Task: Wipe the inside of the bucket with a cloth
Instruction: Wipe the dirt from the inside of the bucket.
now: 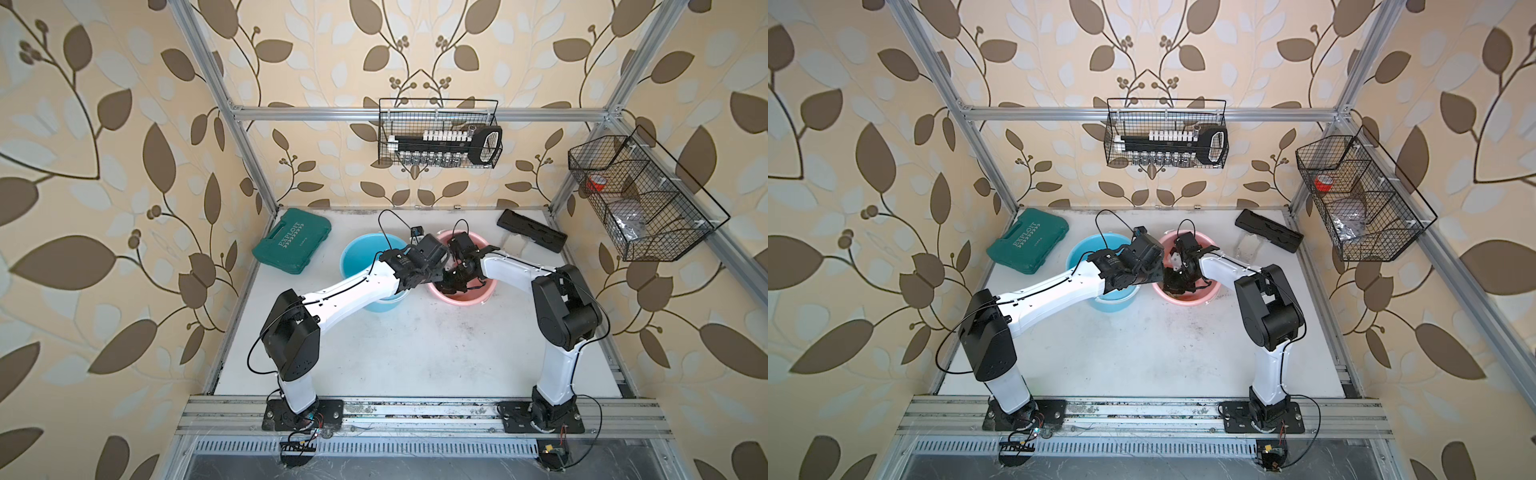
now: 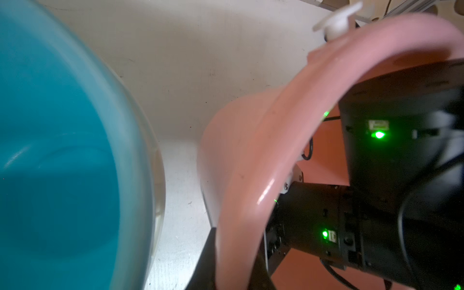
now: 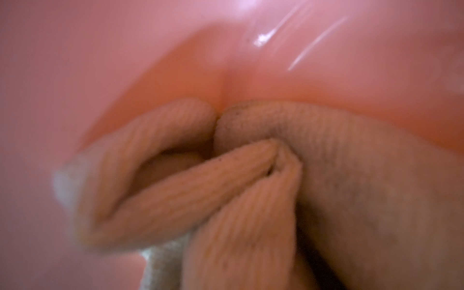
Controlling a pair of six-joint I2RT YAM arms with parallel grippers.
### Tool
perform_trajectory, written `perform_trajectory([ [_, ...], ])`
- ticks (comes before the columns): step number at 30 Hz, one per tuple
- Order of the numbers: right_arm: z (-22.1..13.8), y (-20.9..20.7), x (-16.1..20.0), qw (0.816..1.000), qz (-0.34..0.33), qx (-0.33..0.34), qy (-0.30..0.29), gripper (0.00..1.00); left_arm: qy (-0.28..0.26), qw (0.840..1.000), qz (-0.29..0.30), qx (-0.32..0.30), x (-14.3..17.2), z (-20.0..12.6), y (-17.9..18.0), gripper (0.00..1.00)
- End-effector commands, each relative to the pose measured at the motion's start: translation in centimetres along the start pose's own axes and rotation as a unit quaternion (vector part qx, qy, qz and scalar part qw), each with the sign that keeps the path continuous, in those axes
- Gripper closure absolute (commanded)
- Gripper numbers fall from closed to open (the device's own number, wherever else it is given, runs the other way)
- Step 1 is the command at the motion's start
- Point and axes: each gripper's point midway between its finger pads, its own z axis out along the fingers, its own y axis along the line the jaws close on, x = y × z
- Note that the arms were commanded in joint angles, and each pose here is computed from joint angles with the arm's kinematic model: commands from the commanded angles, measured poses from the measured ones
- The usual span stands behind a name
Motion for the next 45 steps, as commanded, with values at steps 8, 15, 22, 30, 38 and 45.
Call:
perform_trajectory([
  [8, -6.6, 5.1, 1.5, 0.987, -0.1, -0.114, -0.049, 1.0, 0.083, 0.994, 0.058, -0.03, 3.7, -0.1, 0.3, 1.0],
  [15, -11.5, -0.1, 0.8, 0.977, -0.114, 0.112, -0.144, 1.0, 0.08, 0.995, 0.052, -0.021, 3.1, -0.1, 0.3, 1.0],
  [22, -14.8, -6.3, 0.0, 0.925, -0.097, 0.327, -0.167, 1.0, 0.086, 0.995, 0.048, -0.008, 3.0, -0.5, -0.4, 1.0],
  [30, -16.2, -9.4, -0.7, 0.863, -0.093, 0.467, -0.17, 1.0, 0.089, 0.995, 0.045, -0.002, 2.3, -1.2, -1.3, 1.0],
  [38, -13.0, -11.2, -0.7, 0.86, -0.092, 0.483, -0.135, 1.0, 0.092, 0.995, 0.042, 0.007, 2.3, -1.3, -1.6, 1.0],
  [45, -11.6, -10.3, -0.4, 0.883, -0.104, 0.432, -0.153, 1.0, 0.107, 0.994, 0.033, 0.011, 2.2, -0.8, -1.8, 1.0],
])
